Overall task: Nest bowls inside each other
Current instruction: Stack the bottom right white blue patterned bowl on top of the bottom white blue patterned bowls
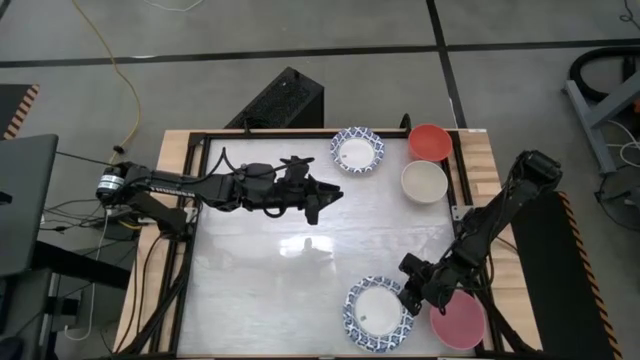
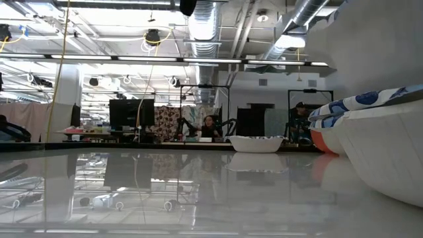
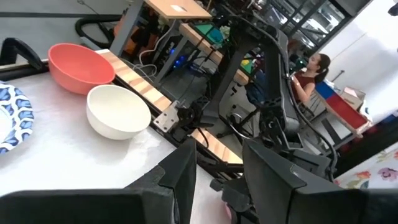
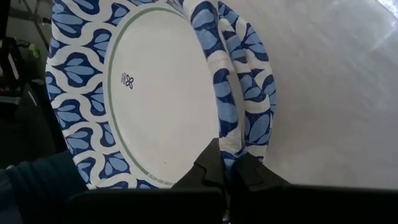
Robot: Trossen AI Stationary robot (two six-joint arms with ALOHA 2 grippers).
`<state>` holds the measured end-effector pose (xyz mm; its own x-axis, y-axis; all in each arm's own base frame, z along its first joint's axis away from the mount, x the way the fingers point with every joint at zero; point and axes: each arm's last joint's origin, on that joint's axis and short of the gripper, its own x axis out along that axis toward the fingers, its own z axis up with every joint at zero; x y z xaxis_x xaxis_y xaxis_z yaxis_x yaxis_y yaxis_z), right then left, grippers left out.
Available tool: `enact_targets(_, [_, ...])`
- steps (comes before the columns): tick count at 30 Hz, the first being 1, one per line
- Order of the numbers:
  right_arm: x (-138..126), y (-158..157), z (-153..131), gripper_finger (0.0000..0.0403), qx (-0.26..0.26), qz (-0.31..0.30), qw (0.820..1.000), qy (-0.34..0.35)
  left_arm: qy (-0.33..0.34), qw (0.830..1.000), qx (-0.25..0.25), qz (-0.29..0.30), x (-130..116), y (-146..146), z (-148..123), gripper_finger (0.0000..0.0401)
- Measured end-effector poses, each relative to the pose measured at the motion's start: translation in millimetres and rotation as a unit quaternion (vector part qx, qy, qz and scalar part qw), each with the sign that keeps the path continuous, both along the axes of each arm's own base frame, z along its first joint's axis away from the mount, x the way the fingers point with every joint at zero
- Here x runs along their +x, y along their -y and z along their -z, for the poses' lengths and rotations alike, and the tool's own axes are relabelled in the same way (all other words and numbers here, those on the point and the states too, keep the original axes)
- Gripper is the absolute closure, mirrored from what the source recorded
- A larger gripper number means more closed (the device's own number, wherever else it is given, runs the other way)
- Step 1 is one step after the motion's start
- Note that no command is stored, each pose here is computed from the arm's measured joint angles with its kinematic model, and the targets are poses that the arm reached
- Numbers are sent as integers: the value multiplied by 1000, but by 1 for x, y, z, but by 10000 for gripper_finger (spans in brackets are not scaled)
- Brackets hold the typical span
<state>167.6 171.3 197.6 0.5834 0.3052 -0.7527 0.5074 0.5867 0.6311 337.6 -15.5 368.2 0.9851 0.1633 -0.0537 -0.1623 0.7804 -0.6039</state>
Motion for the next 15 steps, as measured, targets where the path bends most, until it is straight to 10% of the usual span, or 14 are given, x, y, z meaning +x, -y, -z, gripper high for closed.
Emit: enact_targets(15, [2,-2,-6,387,4,-30,1000,1,-9,1000,7,-6,0,-2,1,282])
